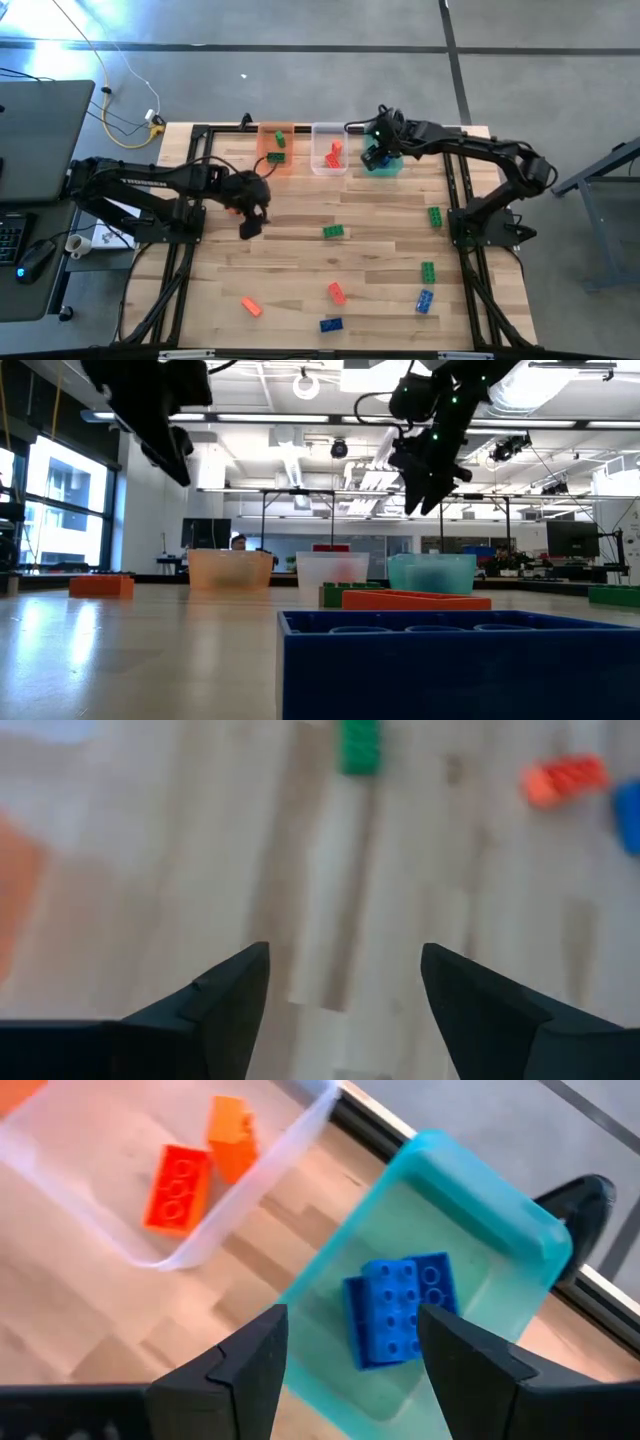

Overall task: Sort & place blocks by color
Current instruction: Put the orange game piece into the transparent bin

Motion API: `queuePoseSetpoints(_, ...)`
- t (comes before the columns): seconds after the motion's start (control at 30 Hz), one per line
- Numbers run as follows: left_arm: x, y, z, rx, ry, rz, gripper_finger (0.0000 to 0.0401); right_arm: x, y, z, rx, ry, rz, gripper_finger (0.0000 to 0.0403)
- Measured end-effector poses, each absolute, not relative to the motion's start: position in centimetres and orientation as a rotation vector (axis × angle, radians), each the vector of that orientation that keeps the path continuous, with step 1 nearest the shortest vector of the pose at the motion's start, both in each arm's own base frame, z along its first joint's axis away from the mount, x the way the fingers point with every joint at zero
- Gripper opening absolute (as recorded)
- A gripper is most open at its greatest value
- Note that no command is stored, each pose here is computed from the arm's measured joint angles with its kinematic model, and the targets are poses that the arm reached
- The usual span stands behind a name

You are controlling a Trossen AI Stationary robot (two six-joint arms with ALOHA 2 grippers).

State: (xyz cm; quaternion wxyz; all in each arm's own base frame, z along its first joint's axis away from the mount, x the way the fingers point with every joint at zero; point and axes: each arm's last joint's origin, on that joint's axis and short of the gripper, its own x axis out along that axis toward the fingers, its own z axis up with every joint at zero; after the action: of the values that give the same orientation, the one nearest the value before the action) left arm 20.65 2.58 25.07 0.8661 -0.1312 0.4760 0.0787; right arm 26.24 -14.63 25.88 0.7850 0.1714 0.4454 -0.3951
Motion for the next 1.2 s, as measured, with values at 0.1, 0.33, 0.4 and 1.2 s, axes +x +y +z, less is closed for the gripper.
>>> queuePoseSetpoints(0.1,20.8,1.0,25.1,-0.211,1.009,0.038,0.0248,26.5,-13.7,26.3,0.357,0.948,-0.826,0.021)
queuePoseSetpoints(0.33,20.6,-2.8,25.1,-0.105,1.024,-0.138,0.0247,26.8,-12.6,26.7,0.333,0.93,-0.807,0.021)
queuePoseSetpoints(0.4,20.5,-3.8,25.1,-0.081,1.027,-0.182,0.0247,26.9,-12.5,26.7,0.328,0.929,-0.809,0.021)
queuePoseSetpoints(1.2,22.1,-13.3,19.5,0.09,1.162,-0.409,0.0247,26.9,-12.5,26.7,0.323,0.927,-0.808,0.021)
